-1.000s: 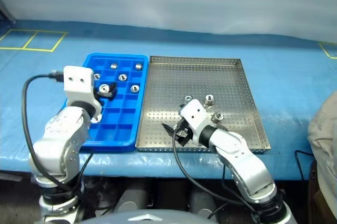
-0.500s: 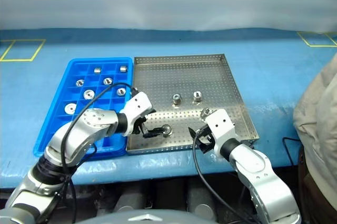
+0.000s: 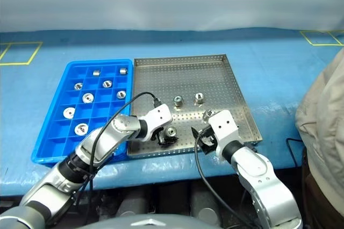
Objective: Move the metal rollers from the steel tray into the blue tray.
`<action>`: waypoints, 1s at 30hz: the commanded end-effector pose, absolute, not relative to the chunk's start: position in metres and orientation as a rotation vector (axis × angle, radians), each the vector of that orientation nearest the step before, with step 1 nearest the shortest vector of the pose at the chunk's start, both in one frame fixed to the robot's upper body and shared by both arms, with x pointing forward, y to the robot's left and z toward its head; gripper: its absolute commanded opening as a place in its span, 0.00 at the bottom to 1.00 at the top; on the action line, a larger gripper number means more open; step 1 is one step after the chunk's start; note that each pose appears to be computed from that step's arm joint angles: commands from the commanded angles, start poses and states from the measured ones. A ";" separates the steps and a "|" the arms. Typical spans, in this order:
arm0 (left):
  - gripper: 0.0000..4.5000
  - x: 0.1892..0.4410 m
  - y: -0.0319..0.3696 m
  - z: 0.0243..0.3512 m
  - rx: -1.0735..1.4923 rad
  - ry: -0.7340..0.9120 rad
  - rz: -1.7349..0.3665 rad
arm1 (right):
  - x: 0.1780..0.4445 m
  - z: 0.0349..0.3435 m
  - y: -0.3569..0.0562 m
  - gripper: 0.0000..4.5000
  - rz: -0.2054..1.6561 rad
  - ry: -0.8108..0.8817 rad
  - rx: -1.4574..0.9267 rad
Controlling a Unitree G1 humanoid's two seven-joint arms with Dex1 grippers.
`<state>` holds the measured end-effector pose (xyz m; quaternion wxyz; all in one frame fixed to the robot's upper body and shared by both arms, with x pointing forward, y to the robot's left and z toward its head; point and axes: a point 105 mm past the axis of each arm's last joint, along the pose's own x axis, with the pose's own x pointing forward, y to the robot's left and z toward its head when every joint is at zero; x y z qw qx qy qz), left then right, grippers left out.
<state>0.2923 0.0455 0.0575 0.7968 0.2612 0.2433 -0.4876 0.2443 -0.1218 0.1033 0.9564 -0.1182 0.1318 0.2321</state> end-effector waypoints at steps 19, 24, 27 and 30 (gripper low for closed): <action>0.40 0.317 0.075 0.099 0.357 0.343 -0.675 | 0.255 0.113 -0.102 1.00 0.575 0.217 -0.257; 0.40 0.322 0.124 0.123 0.238 0.246 -0.301 | 0.259 0.116 -0.084 1.00 0.678 0.199 -0.256; 0.40 0.310 0.140 0.127 0.169 0.224 -0.159 | 0.263 0.118 -0.071 1.00 0.749 0.183 -0.255; 0.40 0.294 0.161 0.127 0.151 0.212 0.031 | 0.268 0.119 -0.051 1.00 0.846 0.166 -0.250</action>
